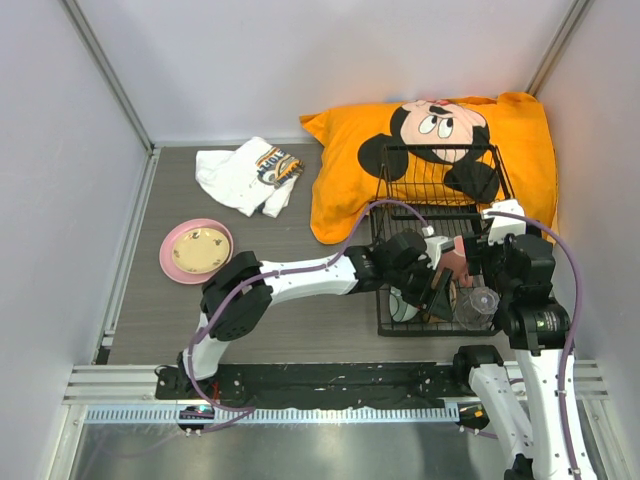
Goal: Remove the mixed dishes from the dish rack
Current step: Pick up the bowl from the dish rack.
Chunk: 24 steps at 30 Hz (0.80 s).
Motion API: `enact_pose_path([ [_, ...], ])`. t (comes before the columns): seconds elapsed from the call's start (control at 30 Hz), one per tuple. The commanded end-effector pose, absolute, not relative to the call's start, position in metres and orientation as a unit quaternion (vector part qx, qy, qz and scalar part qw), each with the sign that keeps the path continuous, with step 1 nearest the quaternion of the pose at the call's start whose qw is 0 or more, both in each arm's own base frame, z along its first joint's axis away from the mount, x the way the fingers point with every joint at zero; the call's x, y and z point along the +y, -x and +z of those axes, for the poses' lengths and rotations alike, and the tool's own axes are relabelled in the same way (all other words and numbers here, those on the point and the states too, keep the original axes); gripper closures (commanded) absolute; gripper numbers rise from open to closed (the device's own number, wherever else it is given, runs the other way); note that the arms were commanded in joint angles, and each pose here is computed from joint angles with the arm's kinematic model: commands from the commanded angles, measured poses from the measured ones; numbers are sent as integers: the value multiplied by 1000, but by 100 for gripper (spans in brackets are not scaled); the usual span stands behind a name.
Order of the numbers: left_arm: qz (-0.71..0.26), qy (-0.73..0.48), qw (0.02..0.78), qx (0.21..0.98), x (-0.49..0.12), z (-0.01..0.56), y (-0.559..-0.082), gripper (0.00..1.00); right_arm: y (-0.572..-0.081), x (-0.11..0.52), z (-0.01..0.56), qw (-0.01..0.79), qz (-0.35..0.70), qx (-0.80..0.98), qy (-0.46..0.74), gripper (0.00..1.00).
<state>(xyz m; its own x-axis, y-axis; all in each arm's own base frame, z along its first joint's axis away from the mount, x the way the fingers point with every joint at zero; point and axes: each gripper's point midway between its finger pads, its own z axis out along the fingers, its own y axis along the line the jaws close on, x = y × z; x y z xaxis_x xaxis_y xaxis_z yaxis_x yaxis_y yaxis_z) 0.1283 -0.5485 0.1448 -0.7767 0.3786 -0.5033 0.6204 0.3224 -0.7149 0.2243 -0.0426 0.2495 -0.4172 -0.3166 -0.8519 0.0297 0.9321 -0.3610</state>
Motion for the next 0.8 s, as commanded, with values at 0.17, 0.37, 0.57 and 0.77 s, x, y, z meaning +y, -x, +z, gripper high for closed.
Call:
enact_pose_path([
  [0.17,-455,-312,148,820,-542,125,-146,43,-223,-46,253,539,-175,819,90,11],
  [0.37,-443,-321,167,820,-539,129,-152,53,-223,-46,253,539,-175,819,91,11],
  [0.57,-448,-326,170,815,-539,137,-154,66,-222,-48,252,536,-181,820,91,11],
  [0.77,-454,-333,176,808,-541,151,-156,82,-222,-49,251,535,-183,819,93,11],
])
